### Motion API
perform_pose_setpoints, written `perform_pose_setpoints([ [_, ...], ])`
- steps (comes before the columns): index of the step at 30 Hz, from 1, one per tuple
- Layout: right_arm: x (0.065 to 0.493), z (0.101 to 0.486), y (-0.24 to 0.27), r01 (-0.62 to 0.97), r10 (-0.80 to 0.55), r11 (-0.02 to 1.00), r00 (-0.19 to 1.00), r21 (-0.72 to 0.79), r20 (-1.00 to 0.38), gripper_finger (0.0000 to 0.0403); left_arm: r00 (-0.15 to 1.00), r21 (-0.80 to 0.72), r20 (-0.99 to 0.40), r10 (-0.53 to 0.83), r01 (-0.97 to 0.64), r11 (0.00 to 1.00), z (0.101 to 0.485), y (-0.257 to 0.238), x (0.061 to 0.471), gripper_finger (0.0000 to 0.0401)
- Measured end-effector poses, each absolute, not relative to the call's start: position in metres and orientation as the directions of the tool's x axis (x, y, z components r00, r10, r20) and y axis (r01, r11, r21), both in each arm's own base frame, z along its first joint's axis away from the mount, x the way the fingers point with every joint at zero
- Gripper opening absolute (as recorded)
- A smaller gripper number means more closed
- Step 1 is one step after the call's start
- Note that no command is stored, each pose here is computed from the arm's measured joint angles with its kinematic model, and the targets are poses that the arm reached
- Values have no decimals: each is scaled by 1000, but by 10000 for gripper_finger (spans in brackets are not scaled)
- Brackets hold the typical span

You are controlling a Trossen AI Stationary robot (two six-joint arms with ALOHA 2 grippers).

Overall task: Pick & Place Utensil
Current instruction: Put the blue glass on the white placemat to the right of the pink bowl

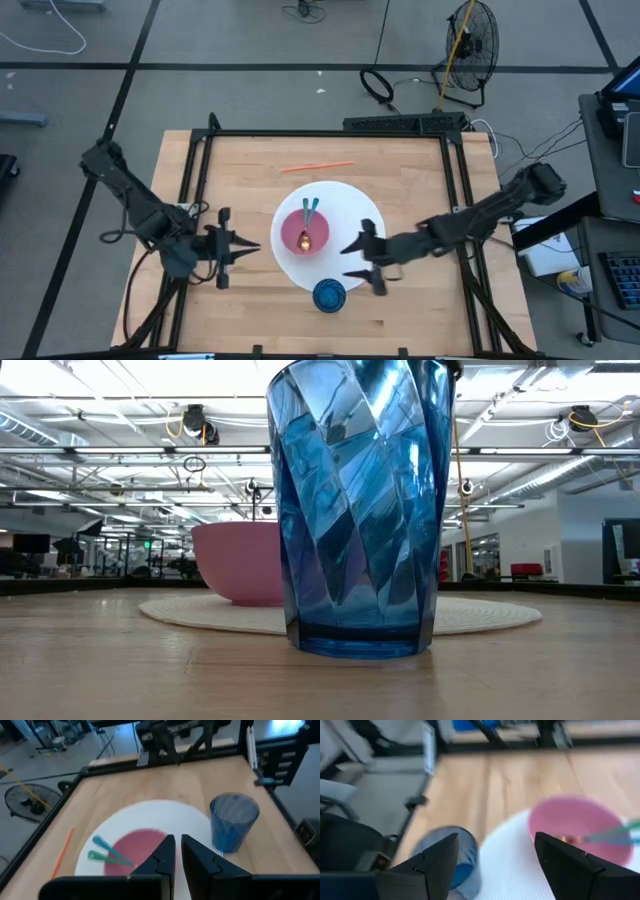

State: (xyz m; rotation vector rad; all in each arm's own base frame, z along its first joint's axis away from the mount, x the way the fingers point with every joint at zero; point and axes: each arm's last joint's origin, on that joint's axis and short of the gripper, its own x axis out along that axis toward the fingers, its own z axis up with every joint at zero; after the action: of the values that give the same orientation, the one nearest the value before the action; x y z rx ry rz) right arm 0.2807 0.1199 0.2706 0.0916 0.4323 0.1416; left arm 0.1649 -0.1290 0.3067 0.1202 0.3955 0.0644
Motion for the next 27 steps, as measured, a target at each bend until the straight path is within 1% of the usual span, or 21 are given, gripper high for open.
perform_pose_setpoints([
  [3, 304, 269, 120, -43, 119, 987, 834, 152, -539, 256, 923, 112, -371, 101, -64, 992, 292, -126, 158, 37],
  [9, 341, 267, 131, -29, 205, 963, 720, 266, -663, 256, 915, 107, -375, 149, -117, 987, 268, -121, 146, 37],
  [12, 349, 259, 135, 16, 202, 961, 644, 277, -738, 256, 914, 110, -371, 161, -129, 986, 260, -120, 141, 37],
  [17, 355, 249, 142, 53, 221, 947, 607, 317, -763, 256, 918, 99, -353, 180, -155, 983, 252, -118, 132, 37],
  [22, 355, 240, 142, 93, 207, 945, 571, 313, -794, 255, 921, 104, -332, 204, -179, 978, 249, -119, 129, 37],
  [27, 357, 236, 142, 101, 199, 947, 565, 306, -801, 236, 922, 100, -331, 201, -177, 979, 249, -120, 128, 37],
])
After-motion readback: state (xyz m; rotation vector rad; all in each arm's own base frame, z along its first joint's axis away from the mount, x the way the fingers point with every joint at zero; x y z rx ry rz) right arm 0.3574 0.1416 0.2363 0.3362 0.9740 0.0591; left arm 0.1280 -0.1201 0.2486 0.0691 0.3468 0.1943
